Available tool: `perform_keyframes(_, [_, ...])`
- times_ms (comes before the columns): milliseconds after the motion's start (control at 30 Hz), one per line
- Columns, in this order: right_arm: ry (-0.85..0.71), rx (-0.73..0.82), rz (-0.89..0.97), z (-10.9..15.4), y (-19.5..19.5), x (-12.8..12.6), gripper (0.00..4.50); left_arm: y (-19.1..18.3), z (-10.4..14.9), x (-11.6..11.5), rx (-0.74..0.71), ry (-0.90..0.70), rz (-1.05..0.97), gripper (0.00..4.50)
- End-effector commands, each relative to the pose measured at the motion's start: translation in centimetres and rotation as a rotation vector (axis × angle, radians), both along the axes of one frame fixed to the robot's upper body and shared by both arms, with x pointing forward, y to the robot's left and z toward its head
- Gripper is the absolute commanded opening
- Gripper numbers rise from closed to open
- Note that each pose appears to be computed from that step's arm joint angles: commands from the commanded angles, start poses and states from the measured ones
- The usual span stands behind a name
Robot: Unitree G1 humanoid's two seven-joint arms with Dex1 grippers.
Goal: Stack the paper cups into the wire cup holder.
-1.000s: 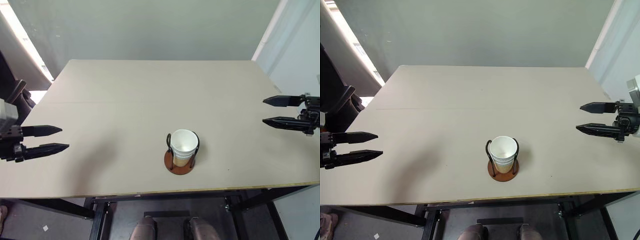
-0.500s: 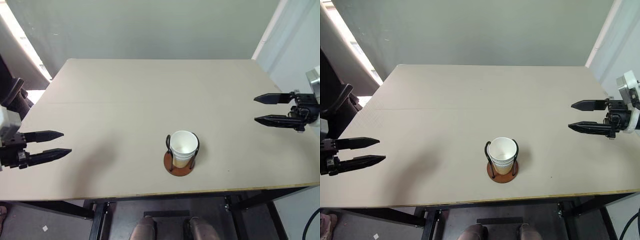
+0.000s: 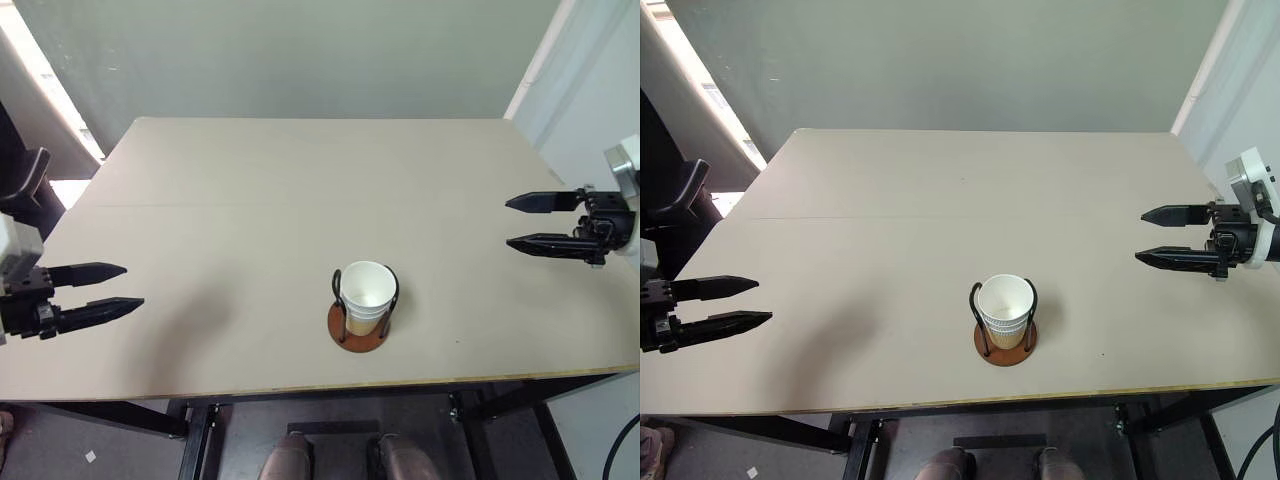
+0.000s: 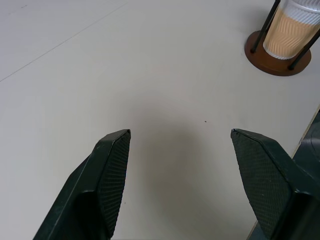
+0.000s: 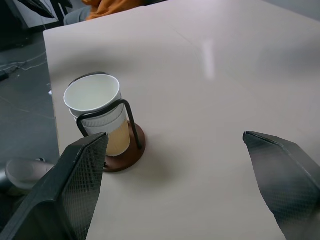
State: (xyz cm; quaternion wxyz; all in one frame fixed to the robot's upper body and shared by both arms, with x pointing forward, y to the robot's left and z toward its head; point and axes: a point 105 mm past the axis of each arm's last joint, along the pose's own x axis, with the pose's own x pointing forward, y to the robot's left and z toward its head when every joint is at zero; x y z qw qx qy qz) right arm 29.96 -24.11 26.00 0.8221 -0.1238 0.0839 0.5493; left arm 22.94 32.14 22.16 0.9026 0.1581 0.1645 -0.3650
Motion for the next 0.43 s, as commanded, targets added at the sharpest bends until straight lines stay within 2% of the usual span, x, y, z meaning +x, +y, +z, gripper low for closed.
perform_keyframes(33, [-0.043,-0.01,-0.024,1.06,-0.45,-0.29,4.5,-0.32,0.69,0.12,0.014,-0.035,-0.011,3.42])
perform_keyframes(433, [-0.047,-0.012,-0.035,0.88,-0.35,0.2,4.5,-0.24,0.52,-0.03,0.025,-0.032,-0.003,3.42])
